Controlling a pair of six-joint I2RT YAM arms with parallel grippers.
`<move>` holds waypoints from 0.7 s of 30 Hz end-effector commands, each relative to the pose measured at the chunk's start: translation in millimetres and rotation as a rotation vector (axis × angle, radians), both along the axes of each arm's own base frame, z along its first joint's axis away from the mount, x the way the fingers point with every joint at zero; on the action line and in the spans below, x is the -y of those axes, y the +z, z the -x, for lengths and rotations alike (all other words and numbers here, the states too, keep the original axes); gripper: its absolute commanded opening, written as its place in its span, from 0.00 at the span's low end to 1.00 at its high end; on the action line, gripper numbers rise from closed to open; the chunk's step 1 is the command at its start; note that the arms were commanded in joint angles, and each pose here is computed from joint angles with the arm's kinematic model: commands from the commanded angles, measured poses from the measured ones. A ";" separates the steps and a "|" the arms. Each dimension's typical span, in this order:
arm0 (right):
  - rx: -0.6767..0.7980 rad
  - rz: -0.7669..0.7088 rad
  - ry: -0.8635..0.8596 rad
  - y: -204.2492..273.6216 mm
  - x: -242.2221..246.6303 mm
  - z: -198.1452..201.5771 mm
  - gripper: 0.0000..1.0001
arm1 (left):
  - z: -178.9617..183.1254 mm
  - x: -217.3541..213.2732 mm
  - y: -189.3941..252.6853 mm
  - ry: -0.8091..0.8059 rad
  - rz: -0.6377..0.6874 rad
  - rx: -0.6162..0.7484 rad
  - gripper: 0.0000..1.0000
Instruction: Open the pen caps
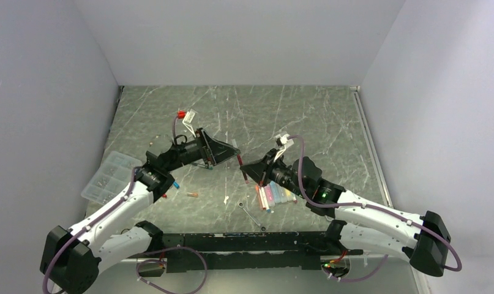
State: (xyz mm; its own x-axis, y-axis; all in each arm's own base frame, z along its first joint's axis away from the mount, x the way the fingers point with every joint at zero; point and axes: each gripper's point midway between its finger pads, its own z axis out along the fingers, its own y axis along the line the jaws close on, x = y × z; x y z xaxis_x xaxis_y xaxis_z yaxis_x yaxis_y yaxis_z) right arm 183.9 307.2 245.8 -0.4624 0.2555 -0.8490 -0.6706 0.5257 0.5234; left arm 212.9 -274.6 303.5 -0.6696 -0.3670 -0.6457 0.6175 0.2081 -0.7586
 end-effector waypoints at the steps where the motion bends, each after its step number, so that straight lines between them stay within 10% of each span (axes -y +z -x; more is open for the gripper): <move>1: 0.036 -0.080 0.028 24.0 -7.3 4.9 0.00 | -4.8 5.3 11.8 0.002 -0.025 0.055 0.67; 14: 0.033 -0.097 0.033 27.7 -8.5 9.3 0.00 | -10.9 5.9 5.8 0.035 -0.056 0.052 0.41; 21: 0.032 -0.112 0.057 31.3 -13.9 14.5 0.00 | -14.2 9.7 3.6 0.033 -0.068 0.042 0.43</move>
State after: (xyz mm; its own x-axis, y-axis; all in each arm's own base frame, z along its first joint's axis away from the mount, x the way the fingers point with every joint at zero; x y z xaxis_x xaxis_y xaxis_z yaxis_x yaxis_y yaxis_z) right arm 179.7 311.6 247.8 -0.4718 0.2674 -0.8402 -0.6683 0.5131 0.5386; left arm 224.2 -279.9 289.7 -0.6664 -0.3395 -0.6639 0.5986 0.2872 -0.7478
